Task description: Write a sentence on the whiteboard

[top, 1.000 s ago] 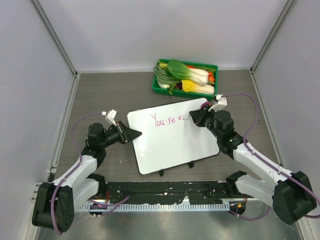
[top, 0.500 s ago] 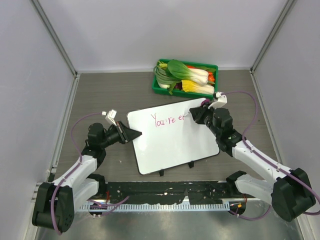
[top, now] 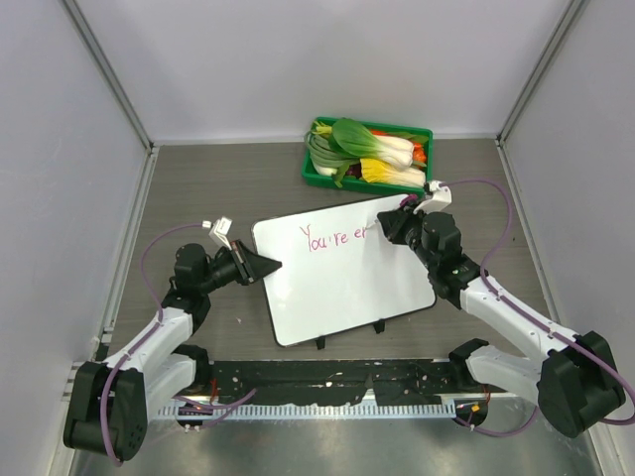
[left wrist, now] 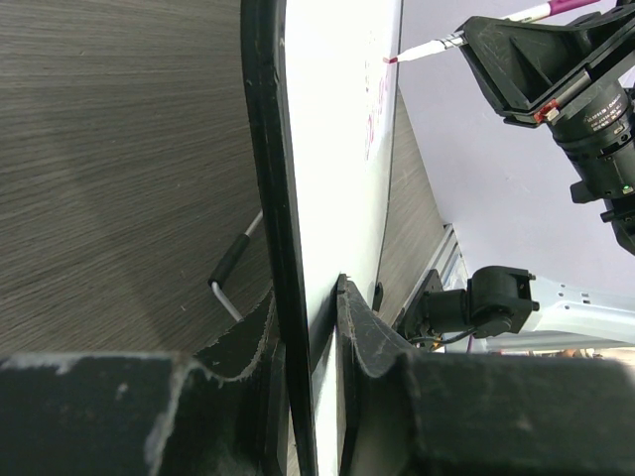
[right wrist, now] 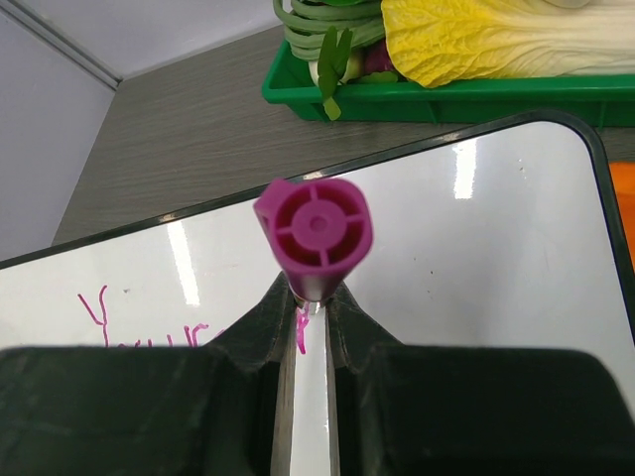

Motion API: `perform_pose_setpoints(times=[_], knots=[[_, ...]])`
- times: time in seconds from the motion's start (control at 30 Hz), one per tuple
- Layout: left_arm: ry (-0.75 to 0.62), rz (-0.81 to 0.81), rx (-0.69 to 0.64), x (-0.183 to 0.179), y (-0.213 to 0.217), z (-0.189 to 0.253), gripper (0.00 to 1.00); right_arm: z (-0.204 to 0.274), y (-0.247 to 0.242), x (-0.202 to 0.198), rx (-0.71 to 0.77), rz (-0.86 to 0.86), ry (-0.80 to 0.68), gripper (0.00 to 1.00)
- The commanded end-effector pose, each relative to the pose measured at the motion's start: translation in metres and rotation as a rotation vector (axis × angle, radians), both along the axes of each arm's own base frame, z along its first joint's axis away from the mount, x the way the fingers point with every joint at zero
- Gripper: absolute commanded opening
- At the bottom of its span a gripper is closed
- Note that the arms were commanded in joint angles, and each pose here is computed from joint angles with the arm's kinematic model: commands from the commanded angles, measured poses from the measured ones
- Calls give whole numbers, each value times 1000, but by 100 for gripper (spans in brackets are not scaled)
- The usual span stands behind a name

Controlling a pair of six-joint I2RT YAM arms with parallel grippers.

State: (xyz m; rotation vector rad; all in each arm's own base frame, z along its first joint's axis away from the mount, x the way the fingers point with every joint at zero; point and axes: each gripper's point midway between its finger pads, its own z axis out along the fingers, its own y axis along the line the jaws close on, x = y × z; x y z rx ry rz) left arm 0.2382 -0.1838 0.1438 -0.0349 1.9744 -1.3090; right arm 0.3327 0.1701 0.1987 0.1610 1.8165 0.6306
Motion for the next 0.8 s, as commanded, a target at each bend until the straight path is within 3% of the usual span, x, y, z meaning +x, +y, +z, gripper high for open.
perform_pose_setpoints(times=[0.0, 0.77], knots=[[-32, 87, 198, 13, 22, -37, 0, 3, -10, 6, -17, -48, -8, 1], [-31, 87, 198, 12, 22, -38, 0, -17, -6, -18, -18, 26, 45, 1]])
